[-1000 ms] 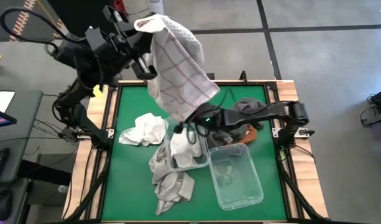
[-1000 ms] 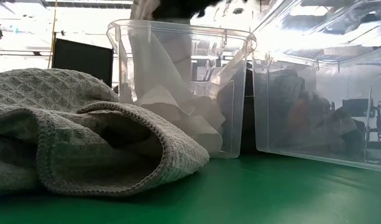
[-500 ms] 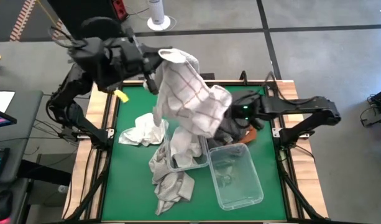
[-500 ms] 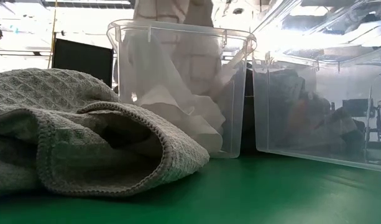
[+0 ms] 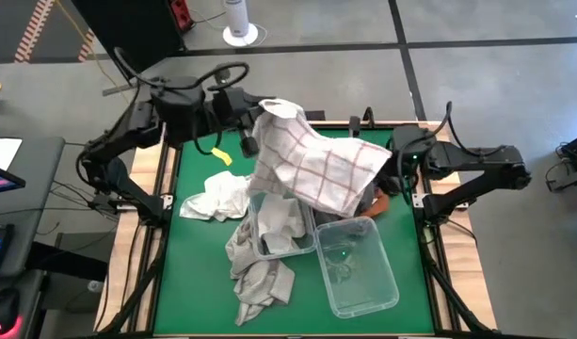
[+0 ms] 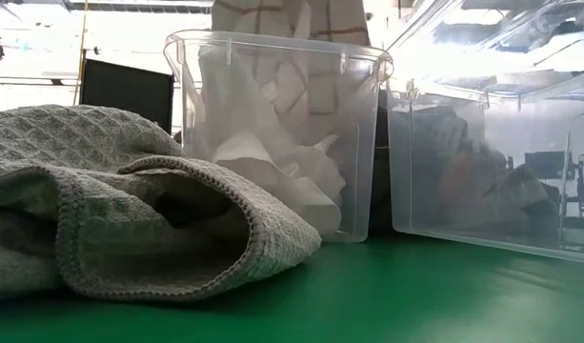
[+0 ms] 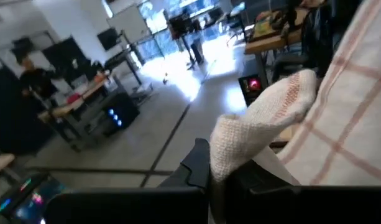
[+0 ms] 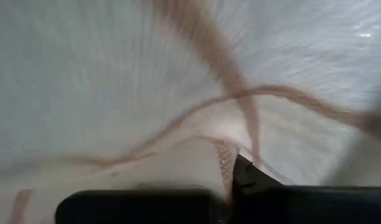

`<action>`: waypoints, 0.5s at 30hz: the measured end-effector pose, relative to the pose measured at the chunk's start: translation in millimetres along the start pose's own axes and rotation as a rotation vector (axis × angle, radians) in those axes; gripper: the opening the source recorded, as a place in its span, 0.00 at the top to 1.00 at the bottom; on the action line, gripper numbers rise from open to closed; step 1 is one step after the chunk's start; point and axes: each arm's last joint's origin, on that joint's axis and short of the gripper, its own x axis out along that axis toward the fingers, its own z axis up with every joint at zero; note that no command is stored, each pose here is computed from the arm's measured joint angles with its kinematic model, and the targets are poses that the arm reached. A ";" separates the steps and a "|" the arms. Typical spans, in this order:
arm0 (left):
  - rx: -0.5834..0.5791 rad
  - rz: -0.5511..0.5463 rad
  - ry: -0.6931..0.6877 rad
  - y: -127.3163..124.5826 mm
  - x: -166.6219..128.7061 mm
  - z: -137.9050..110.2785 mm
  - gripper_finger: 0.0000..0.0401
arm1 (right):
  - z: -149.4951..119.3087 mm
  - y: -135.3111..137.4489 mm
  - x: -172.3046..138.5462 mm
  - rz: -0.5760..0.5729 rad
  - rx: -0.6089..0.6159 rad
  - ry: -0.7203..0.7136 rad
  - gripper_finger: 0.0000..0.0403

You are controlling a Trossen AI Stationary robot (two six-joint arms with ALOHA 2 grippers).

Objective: Sort microfiber towel by color & place in baskets
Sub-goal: Put the white patterned microfiber towel into the left transparent bin

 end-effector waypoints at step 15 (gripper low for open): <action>-0.161 -0.414 0.018 1.0 -31.5 -5.8 0.97 | 30.3 -3.5 -6.5 0.088 0.061 -0.153 0.95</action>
